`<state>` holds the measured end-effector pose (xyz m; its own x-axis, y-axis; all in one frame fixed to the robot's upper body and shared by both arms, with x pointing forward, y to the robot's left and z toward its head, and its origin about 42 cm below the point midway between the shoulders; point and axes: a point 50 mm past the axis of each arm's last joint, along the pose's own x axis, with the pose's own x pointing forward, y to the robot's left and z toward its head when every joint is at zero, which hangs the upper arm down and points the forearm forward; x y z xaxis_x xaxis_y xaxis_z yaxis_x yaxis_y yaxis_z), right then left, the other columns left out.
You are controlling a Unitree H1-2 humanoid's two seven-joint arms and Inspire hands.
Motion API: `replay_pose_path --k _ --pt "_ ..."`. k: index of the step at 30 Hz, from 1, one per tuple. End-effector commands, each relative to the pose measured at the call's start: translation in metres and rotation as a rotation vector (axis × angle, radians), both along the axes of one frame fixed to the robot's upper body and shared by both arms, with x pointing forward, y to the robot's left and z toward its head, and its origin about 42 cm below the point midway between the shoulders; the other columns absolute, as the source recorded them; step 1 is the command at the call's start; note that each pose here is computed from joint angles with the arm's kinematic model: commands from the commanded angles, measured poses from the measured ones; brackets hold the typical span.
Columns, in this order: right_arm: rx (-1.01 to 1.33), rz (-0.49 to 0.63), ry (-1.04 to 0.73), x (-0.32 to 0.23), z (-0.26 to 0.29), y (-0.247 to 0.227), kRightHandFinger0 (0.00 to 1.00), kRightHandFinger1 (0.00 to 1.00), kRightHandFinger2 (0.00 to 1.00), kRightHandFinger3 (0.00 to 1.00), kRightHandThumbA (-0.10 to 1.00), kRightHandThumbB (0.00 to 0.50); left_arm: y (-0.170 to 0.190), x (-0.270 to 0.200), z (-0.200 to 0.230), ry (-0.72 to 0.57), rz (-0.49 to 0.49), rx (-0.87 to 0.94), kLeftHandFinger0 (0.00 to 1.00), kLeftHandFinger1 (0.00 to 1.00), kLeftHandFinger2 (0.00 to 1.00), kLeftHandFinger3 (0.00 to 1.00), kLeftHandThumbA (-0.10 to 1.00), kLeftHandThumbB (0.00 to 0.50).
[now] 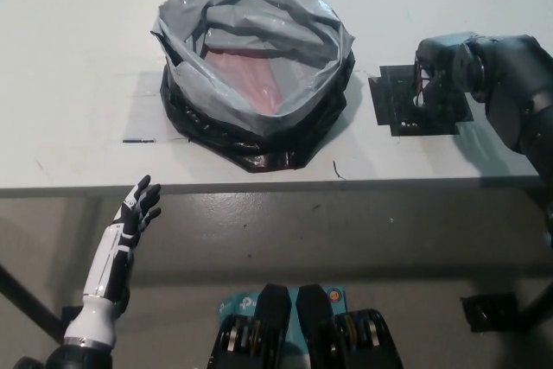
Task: Use the right hand to pick up a rubix's cube and place it into a plastic bag and lift the bag
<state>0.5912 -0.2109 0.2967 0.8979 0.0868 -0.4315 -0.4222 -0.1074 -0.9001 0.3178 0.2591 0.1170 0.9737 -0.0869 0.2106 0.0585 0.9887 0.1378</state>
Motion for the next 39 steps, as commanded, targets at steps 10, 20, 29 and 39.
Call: replay_pose_path --k 10,20,29,39 --pt "0.401 0.024 -0.319 0.011 0.074 -0.013 0.02 0.6 0.96 0.94 -0.1 0.183 0.008 0.001 0.014 -0.053 -0.001 0.007 1.0 1.0 1.0 1.0 1.0 0.164" --pt "0.59 0.031 -0.422 0.014 0.118 0.004 0.11 0.69 1.0 1.0 -0.1 0.166 0.011 -0.008 0.006 -0.028 0.014 -0.004 1.0 1.0 1.0 1.0 1.0 0.143" --pt "0.563 0.143 -0.456 0.01 0.156 0.052 0.07 0.57 0.91 0.82 -0.1 0.222 0.01 -0.019 -0.001 -0.012 0.019 0.008 1.0 1.0 1.0 1.0 1.0 0.173" --pt "0.556 0.243 -0.486 -0.002 0.198 0.116 0.3 0.52 0.73 0.84 -0.1 0.221 0.009 -0.021 -0.004 0.001 0.012 -0.001 1.0 1.0 1.0 1.0 1.0 0.18"
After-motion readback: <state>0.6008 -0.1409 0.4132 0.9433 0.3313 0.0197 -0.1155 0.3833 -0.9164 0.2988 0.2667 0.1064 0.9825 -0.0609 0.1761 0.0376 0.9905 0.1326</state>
